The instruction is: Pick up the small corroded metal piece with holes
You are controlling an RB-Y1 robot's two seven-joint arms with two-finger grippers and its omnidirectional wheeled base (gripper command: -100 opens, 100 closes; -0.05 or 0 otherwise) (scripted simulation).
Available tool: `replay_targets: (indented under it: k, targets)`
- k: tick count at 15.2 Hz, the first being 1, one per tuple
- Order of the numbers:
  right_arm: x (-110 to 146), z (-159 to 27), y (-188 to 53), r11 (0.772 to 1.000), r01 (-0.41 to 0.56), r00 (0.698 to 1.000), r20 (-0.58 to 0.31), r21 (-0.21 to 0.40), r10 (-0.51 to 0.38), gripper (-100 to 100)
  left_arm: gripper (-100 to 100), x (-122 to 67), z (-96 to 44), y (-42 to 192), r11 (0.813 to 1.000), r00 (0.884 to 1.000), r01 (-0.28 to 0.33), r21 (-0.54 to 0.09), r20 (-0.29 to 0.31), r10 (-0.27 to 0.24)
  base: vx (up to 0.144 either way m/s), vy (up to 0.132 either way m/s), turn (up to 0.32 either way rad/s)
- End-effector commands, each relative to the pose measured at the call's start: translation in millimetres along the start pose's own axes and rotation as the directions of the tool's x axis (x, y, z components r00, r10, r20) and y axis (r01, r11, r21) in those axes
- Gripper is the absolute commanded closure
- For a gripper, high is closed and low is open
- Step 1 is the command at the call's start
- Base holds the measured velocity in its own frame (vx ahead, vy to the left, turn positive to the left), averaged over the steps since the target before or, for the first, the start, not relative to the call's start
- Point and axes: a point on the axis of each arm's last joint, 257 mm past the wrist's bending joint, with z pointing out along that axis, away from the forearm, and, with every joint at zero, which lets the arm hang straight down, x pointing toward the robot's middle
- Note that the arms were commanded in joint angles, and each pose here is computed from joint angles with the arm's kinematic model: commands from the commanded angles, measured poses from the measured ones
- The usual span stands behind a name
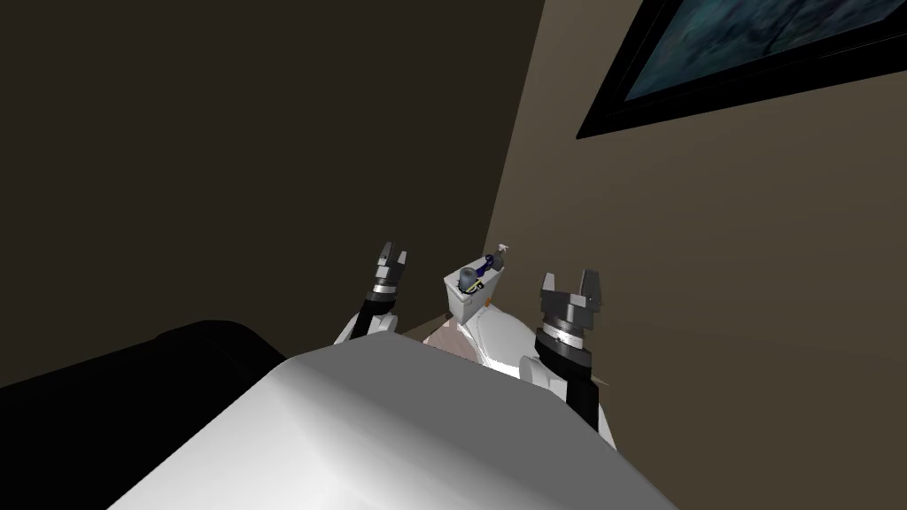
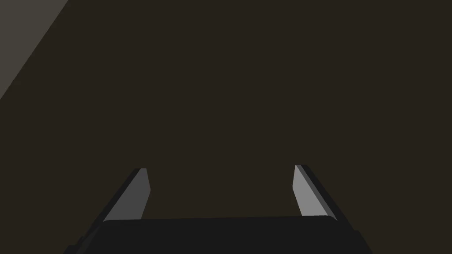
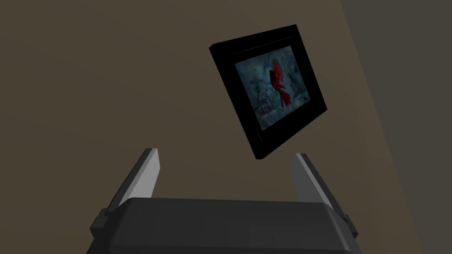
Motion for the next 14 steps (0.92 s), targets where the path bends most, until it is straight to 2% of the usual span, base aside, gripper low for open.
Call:
replay_targets:
  k: [1, 2, 6, 7, 9, 10, 12, 13, 14]
  targets:
    - [6.4, -1.3, -4.9, 0.999, 0.033, 0.998, -0.049, 0.013, -0.032, -100, 0, 0.0, 0.0, 0.0, 1.000, 1.000, 0.000, 0.000, 0.000, 0.000, -0.001, 0.003, 0.013]
    - [6.4, -1.3, -4.9, 0.999, 0.033, 0.998, -0.049, 0.013, -0.032, -100, 0, 0.0, 0.0, 0.0, 1.000, 1.000, 0.000, 0.000, 0.000, 0.000, -0.002, 0.005, 0.015]
    - [20.4, -5.8, -22.4, 0.990, 0.136, 0.979, -0.159, 0.042, -0.127, -100, 0, 0.0, 0.0, 0.0, 1.000, 1.000, 0.000, 0.000, 0.000, 0.000, -0.005, 0.008, 0.027]
    - [20.6, -5.8, -22.4, 0.990, 0.136, 0.979, -0.160, 0.042, -0.128, -100, 0, 0.0, 0.0, 0.0, 1.000, 1.000, 0.000, 0.000, 0.000, 0.000, -0.005, 0.010, 0.020]
    - [28.7, -10.1, -39.4, 0.972, 0.228, 0.950, -0.233, 0.055, -0.210, -100, 0, 0.0, 0.0, 0.0, 1.000, 1.000, 0.000, 0.000, 0.000, 0.000, -0.005, 0.015, 0.046]
    - [29.1, -10.3, -39.5, 0.972, 0.230, 0.948, -0.237, 0.054, -0.212, -100, 0, 0.0, 0.0, 0.0, 1.000, 1.000, 0.000, 0.000, 0.000, 0.000, -0.006, 0.015, 0.046]
    - [35.9, -16.0, -60.2, 0.939, 0.340, 0.899, -0.314, 0.056, -0.306, -100, 0, 0.0, 0.0, 0.0, 1.000, 1.000, 0.000, 0.000, 0.000, 0.000, -0.010, 0.021, 0.054]
    - [35.9, -16.0, -60.2, 0.939, 0.340, 0.898, -0.314, 0.056, -0.307, -100, 0, 0.0, 0.0, 0.0, 1.000, 1.000, 0.000, 0.000, 0.000, 0.000, -0.009, 0.025, 0.050]
    - [38.5, -19.2, -71.7, 0.916, 0.399, 0.865, -0.353, 0.052, -0.357, -100, 0, 0.0, 0.0, 0.0, 1.000, 1.000, 0.000, 0.000, 0.000, 0.000, -0.010, 0.022, 0.045]
